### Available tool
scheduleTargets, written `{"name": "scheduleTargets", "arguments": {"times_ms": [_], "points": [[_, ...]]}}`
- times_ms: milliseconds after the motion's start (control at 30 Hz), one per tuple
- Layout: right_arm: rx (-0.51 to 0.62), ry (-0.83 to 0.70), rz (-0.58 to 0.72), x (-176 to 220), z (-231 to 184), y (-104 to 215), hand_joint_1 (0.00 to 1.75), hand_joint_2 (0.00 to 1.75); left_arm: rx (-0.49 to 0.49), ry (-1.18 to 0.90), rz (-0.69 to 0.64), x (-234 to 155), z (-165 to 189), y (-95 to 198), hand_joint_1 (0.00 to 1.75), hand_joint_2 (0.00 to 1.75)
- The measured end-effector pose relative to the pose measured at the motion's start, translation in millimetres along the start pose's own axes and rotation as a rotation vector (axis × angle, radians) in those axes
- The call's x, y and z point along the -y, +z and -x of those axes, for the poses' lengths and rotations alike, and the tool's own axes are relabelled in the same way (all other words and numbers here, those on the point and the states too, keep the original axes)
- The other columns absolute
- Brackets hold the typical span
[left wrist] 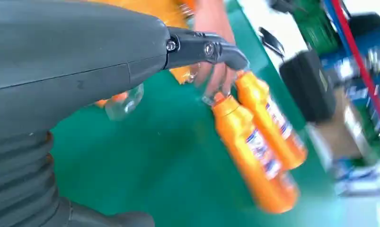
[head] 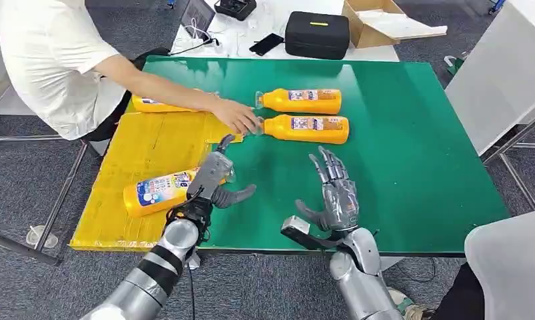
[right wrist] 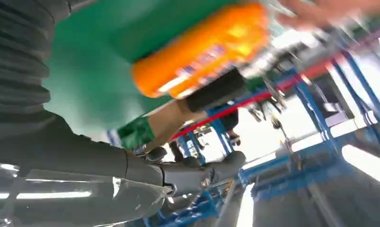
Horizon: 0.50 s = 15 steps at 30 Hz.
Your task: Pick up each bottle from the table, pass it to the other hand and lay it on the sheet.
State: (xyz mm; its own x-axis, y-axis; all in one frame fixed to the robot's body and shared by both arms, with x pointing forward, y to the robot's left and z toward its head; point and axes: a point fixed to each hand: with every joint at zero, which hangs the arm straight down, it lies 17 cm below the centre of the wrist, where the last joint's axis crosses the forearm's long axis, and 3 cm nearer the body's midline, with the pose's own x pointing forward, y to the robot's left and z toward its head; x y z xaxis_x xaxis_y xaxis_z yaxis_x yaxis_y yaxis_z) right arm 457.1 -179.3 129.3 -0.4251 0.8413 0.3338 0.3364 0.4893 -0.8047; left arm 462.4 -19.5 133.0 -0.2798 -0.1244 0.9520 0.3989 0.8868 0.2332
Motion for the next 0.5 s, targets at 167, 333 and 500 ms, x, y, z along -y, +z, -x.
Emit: {"name": "scheduleTargets", "arguments": {"times_ms": [167, 333, 500], "points": [[-0.069, 0.006, -0.019, -4, 28, 6, 0.0, 1.75, 0.008, 0.04, -0.021, 12, -8, 3, 0.0, 1.75], [-0.105, 0.049, -0.061, -13, 40, 10, 0.0, 1.75, 0.012, 0.073, -0.049, 11, -13, 3, 0.0, 1.75], [-0.17, 0.071, -0.106, -21, 66, 16, 0.0, 1.75, -0.007, 0.214, -0.145, 9, -19, 8, 0.0, 1.75]]}}
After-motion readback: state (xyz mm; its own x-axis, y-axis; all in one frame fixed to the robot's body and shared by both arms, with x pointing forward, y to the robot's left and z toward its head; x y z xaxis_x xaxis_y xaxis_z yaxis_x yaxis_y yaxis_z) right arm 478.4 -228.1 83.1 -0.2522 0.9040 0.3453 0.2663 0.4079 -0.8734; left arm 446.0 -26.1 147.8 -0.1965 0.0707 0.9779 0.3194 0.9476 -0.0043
